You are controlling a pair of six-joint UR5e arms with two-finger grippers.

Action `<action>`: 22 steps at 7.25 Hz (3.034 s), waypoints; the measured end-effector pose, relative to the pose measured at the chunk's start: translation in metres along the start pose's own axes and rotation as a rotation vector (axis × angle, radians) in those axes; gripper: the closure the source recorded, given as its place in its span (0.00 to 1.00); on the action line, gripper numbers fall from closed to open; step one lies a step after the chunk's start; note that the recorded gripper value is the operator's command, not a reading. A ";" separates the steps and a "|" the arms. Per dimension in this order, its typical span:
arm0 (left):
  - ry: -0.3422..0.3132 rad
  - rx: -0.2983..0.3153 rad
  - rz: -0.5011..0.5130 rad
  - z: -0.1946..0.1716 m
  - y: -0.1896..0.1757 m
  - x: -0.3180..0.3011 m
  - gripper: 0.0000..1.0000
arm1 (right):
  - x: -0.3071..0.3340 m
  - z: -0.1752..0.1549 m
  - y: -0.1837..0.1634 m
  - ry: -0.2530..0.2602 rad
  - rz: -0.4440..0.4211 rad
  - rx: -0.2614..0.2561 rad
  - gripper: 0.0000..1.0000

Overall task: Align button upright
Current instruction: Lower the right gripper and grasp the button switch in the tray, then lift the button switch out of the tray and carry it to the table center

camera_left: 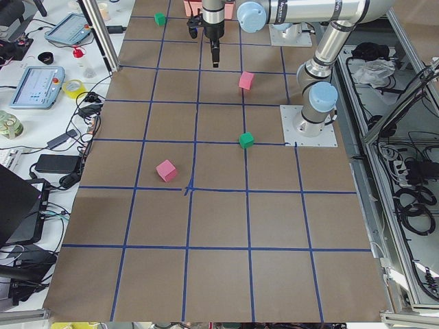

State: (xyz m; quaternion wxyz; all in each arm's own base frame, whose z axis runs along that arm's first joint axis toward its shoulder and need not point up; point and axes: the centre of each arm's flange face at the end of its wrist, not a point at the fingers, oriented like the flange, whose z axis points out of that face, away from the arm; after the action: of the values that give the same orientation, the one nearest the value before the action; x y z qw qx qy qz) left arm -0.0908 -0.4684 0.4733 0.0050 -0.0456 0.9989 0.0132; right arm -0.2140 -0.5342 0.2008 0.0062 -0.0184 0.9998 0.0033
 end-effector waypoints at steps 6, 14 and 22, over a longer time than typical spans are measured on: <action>-0.002 -0.006 -0.001 0.002 0.001 -0.001 0.00 | -0.002 0.008 0.003 -0.011 -0.028 -0.019 0.37; -0.002 -0.016 0.000 0.007 0.002 0.000 0.00 | -0.003 -0.006 0.003 -0.008 -0.087 -0.015 1.00; -0.001 -0.018 -0.001 0.008 0.002 -0.001 0.00 | -0.177 -0.193 -0.064 0.015 -0.041 0.004 1.00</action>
State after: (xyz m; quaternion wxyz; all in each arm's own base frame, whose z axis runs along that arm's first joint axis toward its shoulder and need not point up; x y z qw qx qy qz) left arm -0.0903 -0.4660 0.4654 0.0053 -0.0461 0.9987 0.0221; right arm -0.0366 -0.5930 0.3959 -0.0014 -0.0389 0.9992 0.0012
